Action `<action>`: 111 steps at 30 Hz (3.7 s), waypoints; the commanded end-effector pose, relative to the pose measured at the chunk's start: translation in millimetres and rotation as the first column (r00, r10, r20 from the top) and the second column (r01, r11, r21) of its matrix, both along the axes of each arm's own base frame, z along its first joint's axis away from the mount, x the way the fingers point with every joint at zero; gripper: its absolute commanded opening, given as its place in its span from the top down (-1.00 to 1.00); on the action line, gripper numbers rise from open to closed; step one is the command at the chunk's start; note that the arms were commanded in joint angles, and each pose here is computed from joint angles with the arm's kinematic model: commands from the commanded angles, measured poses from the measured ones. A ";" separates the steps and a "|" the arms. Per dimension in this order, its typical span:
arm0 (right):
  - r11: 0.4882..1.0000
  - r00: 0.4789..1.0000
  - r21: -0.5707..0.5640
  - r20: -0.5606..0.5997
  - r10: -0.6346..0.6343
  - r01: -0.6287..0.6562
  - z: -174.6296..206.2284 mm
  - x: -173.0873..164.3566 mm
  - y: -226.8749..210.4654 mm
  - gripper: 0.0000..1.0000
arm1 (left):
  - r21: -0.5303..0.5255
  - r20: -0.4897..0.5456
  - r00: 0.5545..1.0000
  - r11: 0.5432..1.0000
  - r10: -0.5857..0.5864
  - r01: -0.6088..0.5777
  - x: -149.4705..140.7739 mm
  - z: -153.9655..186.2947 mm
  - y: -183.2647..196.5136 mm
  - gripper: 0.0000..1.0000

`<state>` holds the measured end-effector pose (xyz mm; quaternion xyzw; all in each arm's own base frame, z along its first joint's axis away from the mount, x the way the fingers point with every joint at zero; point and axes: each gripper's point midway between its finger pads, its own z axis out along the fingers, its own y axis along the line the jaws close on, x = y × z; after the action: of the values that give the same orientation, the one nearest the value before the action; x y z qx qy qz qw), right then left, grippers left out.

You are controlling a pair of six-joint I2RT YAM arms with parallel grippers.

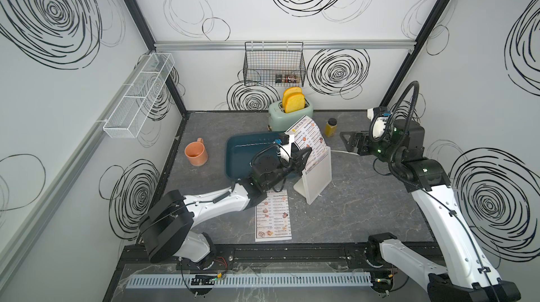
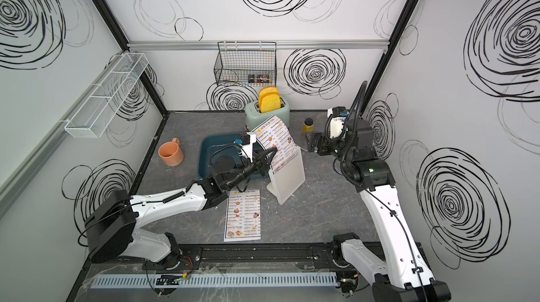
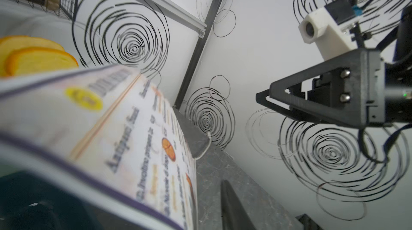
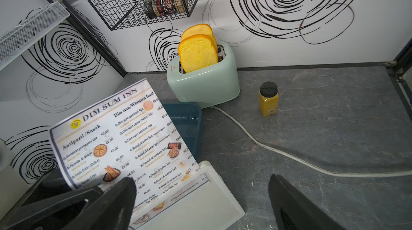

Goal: Replace the menus in the menu holders
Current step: Insert the menu into the menu holder, then adjust the menu holder at the center of the board.

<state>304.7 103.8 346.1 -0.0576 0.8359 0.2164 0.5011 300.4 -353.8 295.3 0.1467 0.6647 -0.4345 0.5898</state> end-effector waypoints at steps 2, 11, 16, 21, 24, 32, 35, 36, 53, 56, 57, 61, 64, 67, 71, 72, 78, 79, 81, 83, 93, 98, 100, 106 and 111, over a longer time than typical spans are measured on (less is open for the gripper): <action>1.000 0.999 -0.003 0.033 0.005 -0.005 12.3 -4.3 -0.3 -0.95 | -0.053 0.058 0.998 0.999 -0.007 0.011 0.9 20.4 0.0 -0.01; 1.000 1.000 -0.009 0.030 -0.005 0.005 11.4 -4.6 -2.6 -0.95 | -0.052 0.058 0.997 0.997 -0.050 0.053 -1.4 15.0 -6.0 0.64; 1.000 1.000 -0.007 0.029 -0.004 0.004 10.6 -4.1 -2.4 -0.95 | -0.022 0.070 0.994 0.996 -0.080 0.082 -17.4 -1.3 -9.8 0.70; 1.000 1.000 0.005 0.025 0.004 -0.004 10.7 -3.3 -0.2 -0.95 | -0.042 0.087 0.995 0.997 -0.054 0.058 -12.0 11.5 -5.6 0.10; 1.000 1.000 0.024 0.022 0.016 -0.016 12.5 -3.5 2.9 -0.95 | -0.060 0.100 0.994 0.997 -0.044 0.050 -1.6 24.9 -3.4 0.10; 0.990 0.995 0.097 -0.007 0.098 -0.097 17.9 -0.1 29.0 -0.81 | -0.027 0.084 0.993 0.996 -0.078 0.080 -1.9 15.6 -9.0 0.82; 0.982 0.987 0.106 -0.002 0.160 -0.159 23.3 -0.3 60.8 -0.70 | 0.010 0.064 0.993 0.995 -0.095 0.094 -1.6 8.8 -15.7 0.89; 0.977 0.983 0.113 -0.002 0.183 -0.181 24.7 -0.5 72.5 -0.67 | 0.033 0.053 0.993 0.994 -0.106 0.104 -0.7 4.4 -19.3 0.89; 0.989 0.967 0.112 -0.226 0.116 -0.093 -47.8 32.2 107.4 0.07 | 0.113 0.005 0.989 0.983 -0.147 0.145 -5.9 -21.9 -31.0 0.61; 0.992 0.949 0.087 -0.291 0.117 -0.096 -61.1 31.0 108.5 0.21 | 0.118 0.016 0.988 0.982 -0.153 0.150 -6.4 -19.2 -32.1 0.61; 0.993 0.943 0.075 -0.314 0.112 -0.093 -66.2 30.2 108.1 0.25 | 0.121 0.022 0.987 0.981 -0.157 0.153 -6.9 -18.1 -32.8 0.61; 0.997 0.921 0.016 -0.383 0.079 -0.078 -84.8 28.8 101.7 0.35 | 0.133 0.036 0.984 0.977 -0.172 0.166 -10.5 -16.6 -34.4 0.54; 0.998 0.912 -0.038 -0.409 0.038 -0.059 -92.2 27.7 93.5 0.38 | 0.138 0.042 0.984 0.977 -0.172 0.165 -12.2 -15.8 -33.0 0.48; 0.996 0.907 -0.076 -0.421 0.017 -0.054 -95.8 24.9 86.5 0.39 | 0.140 0.048 0.985 0.977 -0.167 0.159 -13.7 -12.5 -30.0 0.38; 0.994 0.896 -0.084 -0.444 0.018 -0.062 -104.4 22.1 83.1 0.39 | 0.136 0.061 0.987 0.981 -0.147 0.138 -17.1 -5.2 -19.2 -0.04; 0.995 0.891 -0.079 -0.454 0.022 -0.065 -105.7 21.4 83.0 0.40 | 0.139 0.061 0.988 0.982 -0.141 0.131 -18.3 -4.4 -15.4 -0.10; 0.993 0.880 -0.089 -0.475 0.022 -0.073 -103.4 14.5 80.5 0.41 | 0.177 -0.008 0.991 0.976 -0.132 0.131 -31.8 -20.8 2.9 -0.40; 0.993 0.878 -0.095 -0.478 0.021 -0.075 -103.6 12.6 79.2 0.41 | 0.194 -0.035 0.990 0.971 -0.137 0.142 -35.1 -30.7 4.5 -0.42; 0.991 0.871 -0.112 -0.491 0.013 -0.078 -105.9 8.6 75.3 0.41 | 0.203 -0.069 0.986 0.966 -0.151 0.162 -43.1 -42.8 7.5 -0.55; 0.990 0.870 -0.122 -0.492 0.007 -0.077 -105.3 7.1 73.2 0.39 | 0.214 -0.097 0.981 0.959 -0.166 0.183 -48.3 -54.5 8.5 -0.65; 0.989 0.959 -0.106 -0.255 -0.124 0.100 -45.6 20.7 32.0 0.00 | 0.335 -0.113 0.988 0.932 -0.106 0.138 -27.2 -94.7 12.0 -0.29; 0.968 0.943 -0.088 -0.222 -0.248 0.234 -49.8 13.9 -22.5 -0.03 | 0.417 -0.075 0.997 0.909 0.004 0.028 -2.5 -106.6 26.4 -0.08; 0.959 0.935 -0.096 -0.215 -0.283 0.268 -51.1 10.3 -35.6 -0.05 | 0.443 -0.059 0.997 0.896 0.047 -0.016 7.3 -109.8 33.5 -0.02; 0.940 0.911 -0.096 -0.231 -0.342 0.329 -68.3 6.8 -56.3 -0.09 | 0.510 -0.010 0.986 0.849 0.165 -0.137 35.7 -112.3 42.9 -0.12; 0.918 0.892 -0.049 -0.221 -0.395 0.394 -76.2 10.2 -72.6 -0.11 | 0.535 0.008 0.974 0.821 0.228 -0.197 46.2 -111.7 48.6 -0.31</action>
<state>311.1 37.0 259.0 0.1204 0.9002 0.1027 0.4056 331.0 -316.7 176.5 0.2341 0.7865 -0.2126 0.5305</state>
